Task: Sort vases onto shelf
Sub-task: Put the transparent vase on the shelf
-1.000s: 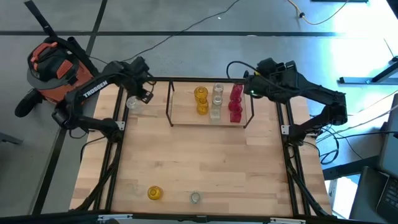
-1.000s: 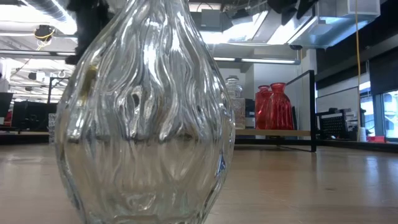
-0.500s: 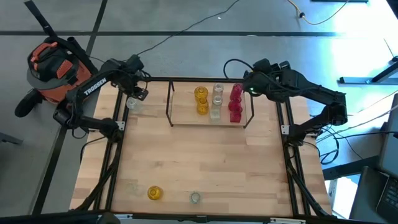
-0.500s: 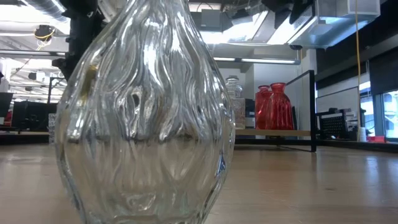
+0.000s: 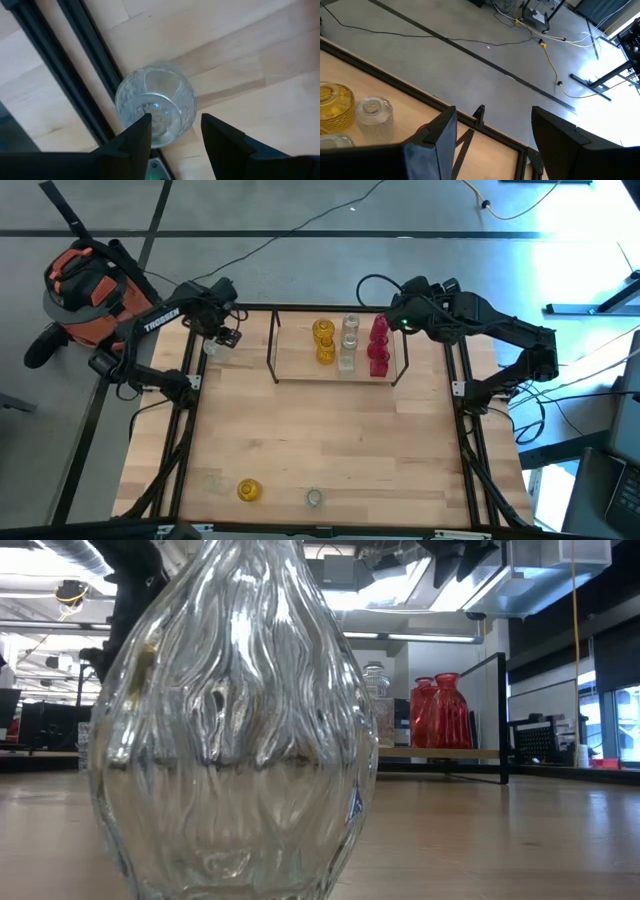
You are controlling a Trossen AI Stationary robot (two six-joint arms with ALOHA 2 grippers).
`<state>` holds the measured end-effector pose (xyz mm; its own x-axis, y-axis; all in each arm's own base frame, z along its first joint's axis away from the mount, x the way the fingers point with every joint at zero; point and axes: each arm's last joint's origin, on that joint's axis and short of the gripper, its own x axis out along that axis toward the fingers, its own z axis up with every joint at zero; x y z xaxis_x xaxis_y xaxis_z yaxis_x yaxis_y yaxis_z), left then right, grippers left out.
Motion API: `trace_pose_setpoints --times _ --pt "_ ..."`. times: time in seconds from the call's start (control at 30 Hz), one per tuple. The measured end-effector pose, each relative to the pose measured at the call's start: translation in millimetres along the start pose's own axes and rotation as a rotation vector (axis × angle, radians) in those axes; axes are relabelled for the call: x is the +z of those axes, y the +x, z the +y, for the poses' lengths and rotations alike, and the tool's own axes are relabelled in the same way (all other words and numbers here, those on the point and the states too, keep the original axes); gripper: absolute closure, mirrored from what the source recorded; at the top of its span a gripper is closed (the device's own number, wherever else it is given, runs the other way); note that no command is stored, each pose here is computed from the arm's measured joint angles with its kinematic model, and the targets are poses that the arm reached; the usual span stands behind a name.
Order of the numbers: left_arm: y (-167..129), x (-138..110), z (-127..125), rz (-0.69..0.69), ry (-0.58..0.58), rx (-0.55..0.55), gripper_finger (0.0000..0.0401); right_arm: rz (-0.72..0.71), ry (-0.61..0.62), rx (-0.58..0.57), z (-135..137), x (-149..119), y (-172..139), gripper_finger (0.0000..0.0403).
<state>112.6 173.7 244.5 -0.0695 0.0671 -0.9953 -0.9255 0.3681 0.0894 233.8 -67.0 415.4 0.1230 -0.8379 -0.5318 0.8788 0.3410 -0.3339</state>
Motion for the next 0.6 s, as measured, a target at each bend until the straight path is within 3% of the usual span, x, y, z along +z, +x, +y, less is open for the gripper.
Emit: trace_pose_setpoints --times 0.33,0.6 --pt "31 -8 -3 0.031 0.009 -0.025 0.0261 0.000 0.000 0.000 0 0 0 0.0192" --pt "37 -16 -3 0.098 0.034 -0.123 0.0352 0.000 0.000 0.000 0 0 0 0.0192"
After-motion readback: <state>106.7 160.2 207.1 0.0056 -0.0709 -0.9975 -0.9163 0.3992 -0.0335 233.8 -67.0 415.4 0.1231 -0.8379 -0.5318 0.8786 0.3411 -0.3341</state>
